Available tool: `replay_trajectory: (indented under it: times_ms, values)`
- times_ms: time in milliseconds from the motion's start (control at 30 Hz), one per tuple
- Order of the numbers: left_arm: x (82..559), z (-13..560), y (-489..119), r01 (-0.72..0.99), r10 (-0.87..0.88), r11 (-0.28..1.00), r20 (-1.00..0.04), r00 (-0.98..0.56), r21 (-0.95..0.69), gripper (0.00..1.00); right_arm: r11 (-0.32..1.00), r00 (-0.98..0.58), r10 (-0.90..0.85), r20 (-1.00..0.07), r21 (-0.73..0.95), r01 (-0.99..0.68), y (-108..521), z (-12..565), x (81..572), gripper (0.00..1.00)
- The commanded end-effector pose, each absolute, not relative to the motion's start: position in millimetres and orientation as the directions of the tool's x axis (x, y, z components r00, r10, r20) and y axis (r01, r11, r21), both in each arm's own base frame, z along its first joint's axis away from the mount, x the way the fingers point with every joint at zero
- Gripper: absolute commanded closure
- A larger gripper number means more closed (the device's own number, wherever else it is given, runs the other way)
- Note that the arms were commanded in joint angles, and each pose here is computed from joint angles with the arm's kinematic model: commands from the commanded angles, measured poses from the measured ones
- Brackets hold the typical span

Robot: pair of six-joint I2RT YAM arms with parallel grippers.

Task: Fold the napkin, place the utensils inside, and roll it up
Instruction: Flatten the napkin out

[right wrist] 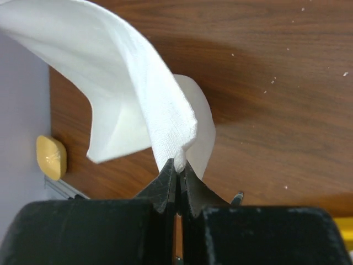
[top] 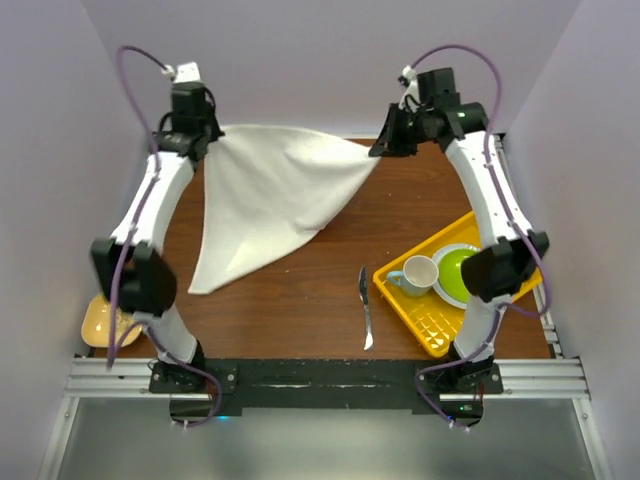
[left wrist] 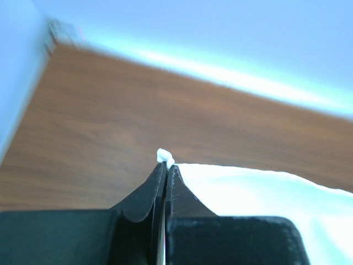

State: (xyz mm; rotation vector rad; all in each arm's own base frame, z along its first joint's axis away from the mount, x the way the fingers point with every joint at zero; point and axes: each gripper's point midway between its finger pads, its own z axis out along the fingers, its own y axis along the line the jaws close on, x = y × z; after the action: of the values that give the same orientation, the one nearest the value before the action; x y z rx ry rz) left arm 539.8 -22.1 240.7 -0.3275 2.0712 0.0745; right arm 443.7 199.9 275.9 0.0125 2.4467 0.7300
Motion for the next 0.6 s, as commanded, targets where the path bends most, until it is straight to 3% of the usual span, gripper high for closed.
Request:
replay_trajectory:
  times_ms: [0, 200, 300, 567]
  values:
    - [468.1, 371.5, -8.1, -0.263, -0.257, 0.941, -0.953, -0.159, -0.210, 1.00, 0.833, -0.687, 0.176, -0.705, 0.478, -0.278, 179.6, 373.7, 386.2, 1.00]
    - [360.7, 427.4, 8.5, -0.245, -0.302, 0.921, -0.953, 0.037, -0.301, 1.00, 0.719, -0.656, 0.145, -0.741, 0.534, -0.444, 198.7, 408.1, 315.5, 1.00]
    - [292.6, 470.3, 18.6, -0.195, -0.286, 0.925, -0.935, 0.209, -0.326, 1.00, 0.648, -0.602, 0.111, -0.791, 0.517, -0.559, 207.7, 428.2, 267.4, 1.00]
    - [198.4, 516.4, 49.6, -0.227, -0.238, 0.903, -0.865, 0.442, -0.365, 1.00, 0.497, -0.415, 0.244, -0.876, 0.481, -0.723, 188.8, 491.1, 164.7, 1.00]
